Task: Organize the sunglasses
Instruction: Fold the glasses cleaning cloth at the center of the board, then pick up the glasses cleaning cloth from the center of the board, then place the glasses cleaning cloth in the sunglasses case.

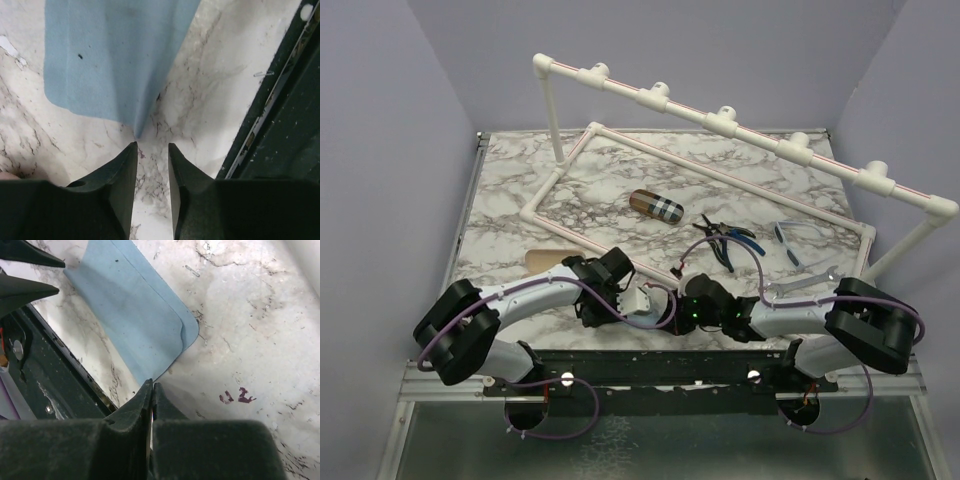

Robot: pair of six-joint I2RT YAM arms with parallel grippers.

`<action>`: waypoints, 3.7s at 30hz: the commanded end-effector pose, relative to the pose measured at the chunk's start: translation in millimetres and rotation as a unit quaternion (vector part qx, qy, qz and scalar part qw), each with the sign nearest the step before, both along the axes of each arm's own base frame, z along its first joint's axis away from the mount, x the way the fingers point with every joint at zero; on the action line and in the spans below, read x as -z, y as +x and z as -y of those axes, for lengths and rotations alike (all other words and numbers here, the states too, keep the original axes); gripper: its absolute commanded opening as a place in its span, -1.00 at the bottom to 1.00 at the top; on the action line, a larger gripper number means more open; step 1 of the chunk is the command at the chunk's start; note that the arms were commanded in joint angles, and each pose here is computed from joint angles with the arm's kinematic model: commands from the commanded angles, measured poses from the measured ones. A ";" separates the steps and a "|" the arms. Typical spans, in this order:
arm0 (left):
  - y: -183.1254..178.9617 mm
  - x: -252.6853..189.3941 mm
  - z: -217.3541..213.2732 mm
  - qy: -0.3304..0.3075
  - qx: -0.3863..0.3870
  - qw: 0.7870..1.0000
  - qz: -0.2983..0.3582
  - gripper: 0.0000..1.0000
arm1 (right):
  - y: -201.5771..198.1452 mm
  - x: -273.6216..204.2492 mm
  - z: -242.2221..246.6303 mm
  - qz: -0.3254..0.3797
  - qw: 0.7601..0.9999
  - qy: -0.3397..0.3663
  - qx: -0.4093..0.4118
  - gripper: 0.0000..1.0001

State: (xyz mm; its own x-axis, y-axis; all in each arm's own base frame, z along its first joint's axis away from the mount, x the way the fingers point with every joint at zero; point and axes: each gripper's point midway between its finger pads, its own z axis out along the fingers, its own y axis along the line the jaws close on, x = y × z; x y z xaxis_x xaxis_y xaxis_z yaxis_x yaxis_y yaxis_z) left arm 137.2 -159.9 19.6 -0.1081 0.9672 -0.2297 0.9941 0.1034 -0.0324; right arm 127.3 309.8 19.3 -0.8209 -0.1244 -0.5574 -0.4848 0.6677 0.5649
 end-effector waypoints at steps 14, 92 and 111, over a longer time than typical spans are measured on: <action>24.6 -58.7 23.1 -0.198 0.045 0.979 -0.009 0.09 | -4.8 -55.8 -16.7 0.247 0.944 0.008 -0.220 0.12; 23.9 -76.6 -21.2 -0.105 -0.058 0.991 0.054 -1.00 | 20.9 -88.2 -44.1 0.297 0.931 -0.012 -0.213 -0.99; 110.2 -128.4 -123.5 0.067 -0.155 0.949 0.267 -1.00 | 102.6 -137.8 -168.2 0.348 0.898 0.052 -0.264 -0.99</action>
State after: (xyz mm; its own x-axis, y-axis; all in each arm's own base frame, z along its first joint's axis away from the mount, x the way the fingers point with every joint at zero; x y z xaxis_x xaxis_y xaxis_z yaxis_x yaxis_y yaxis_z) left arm 232.5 -55.7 139.0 -0.3624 0.8797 -0.3078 0.7884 0.4655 0.4021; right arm 228.5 444.2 151.6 -0.1732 -0.3385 -0.9249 -0.9505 0.3034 0.0670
